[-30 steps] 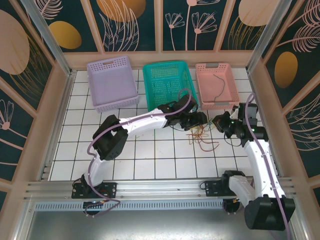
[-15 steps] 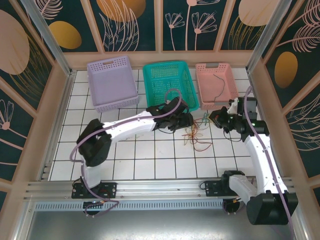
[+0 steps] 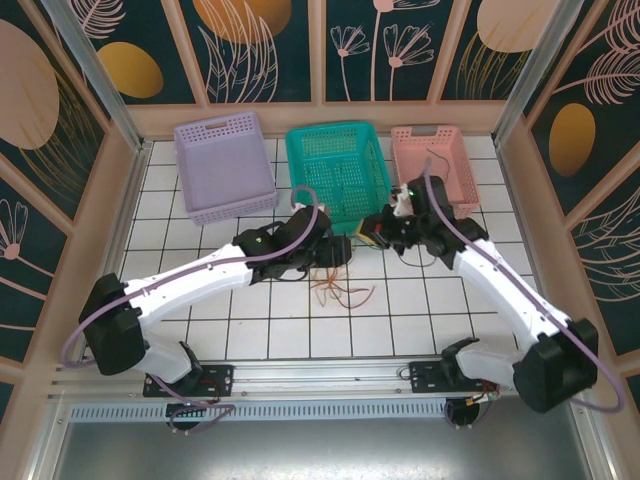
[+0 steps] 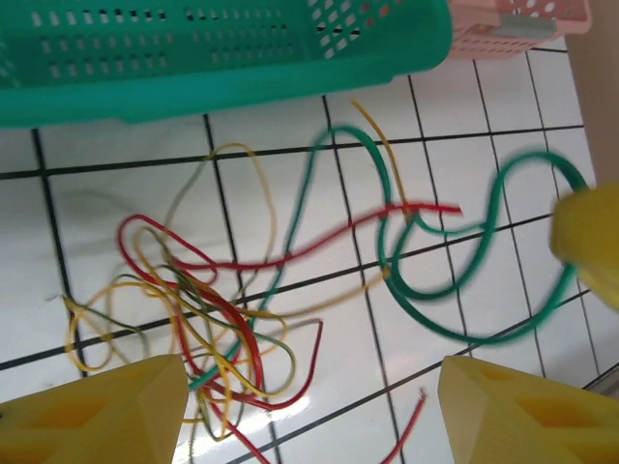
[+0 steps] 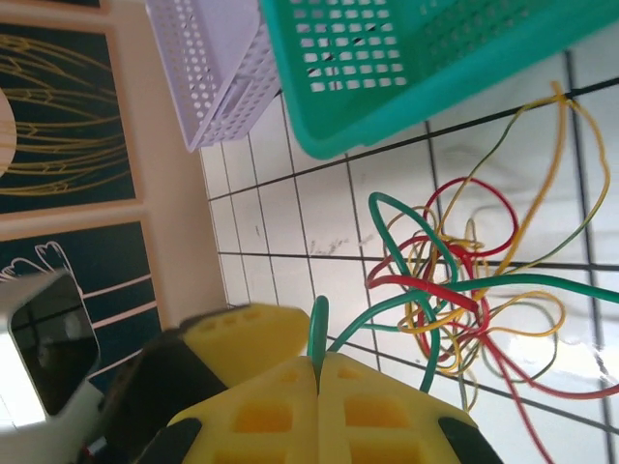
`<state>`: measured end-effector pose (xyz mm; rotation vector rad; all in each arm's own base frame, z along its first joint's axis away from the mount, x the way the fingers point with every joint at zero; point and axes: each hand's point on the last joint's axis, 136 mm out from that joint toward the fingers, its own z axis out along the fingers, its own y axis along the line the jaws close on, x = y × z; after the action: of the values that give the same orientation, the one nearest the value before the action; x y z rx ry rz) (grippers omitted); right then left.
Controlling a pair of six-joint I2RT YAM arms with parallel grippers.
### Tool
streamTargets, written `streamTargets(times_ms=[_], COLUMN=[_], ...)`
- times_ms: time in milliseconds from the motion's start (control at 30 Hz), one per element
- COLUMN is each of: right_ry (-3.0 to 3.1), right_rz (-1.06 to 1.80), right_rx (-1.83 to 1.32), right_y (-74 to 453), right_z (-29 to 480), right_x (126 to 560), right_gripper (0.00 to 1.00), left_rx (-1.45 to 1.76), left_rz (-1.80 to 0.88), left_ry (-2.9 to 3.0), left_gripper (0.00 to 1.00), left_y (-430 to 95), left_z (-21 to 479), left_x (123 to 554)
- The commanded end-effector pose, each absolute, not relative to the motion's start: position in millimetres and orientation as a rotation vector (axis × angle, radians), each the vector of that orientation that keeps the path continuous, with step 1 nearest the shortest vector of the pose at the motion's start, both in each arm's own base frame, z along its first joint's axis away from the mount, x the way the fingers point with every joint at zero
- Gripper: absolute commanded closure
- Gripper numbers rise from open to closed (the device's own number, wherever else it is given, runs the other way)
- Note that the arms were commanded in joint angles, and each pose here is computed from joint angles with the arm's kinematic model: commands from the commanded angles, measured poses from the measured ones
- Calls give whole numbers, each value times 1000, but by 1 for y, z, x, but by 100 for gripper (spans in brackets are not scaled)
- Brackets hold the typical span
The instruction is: Untangle the cables
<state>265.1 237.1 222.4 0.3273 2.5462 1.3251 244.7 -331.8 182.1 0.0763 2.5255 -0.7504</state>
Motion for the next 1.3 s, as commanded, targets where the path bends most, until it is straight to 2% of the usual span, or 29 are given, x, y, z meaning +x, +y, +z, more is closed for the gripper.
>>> streamTargets(times_ms=[0,233,433,633,700,733,767,800,833,1067,1267], right_ry=[2455,2570,2630,2631,2627,2623,2622,2619,2618,2526,2436], right_rz=[1377,1374,1369,1349,1345,1338,1327,1312,1281,973,756], right_rx=[269,283,303,353,370,376,385,400,423,614,716], right_y=[263,266,263,251,245,242,237,232,222,135,90], right_z=[251,208,190,185,186,187,187,187,186,194,212], right_x=[284,274,263,260,260,260,259,260,261,274,284], right_gripper=[100,100,100,100,100,100,100,100,100,100,100], left_rx=[98,140,258,308,274,244,233,208,184,35,-56], left_rz=[-690,-483,-447,-385,-226,-129,-47,12,55,128,151], left_ry=[2499,2540,2585,2579,2625,2640,2649,2655,2662,2749,2776], left_gripper=[30,27,24,20,28,39,59,73,82,83,84], left_y=[-306,-272,-300,-317,-305,-295,-287,-279,-273,-234,-210], left_z=[183,130,94,78,55,45,37,31,25,-4,-8], left_x=[237,230,241,259,264,267,269,270,269,248,241])
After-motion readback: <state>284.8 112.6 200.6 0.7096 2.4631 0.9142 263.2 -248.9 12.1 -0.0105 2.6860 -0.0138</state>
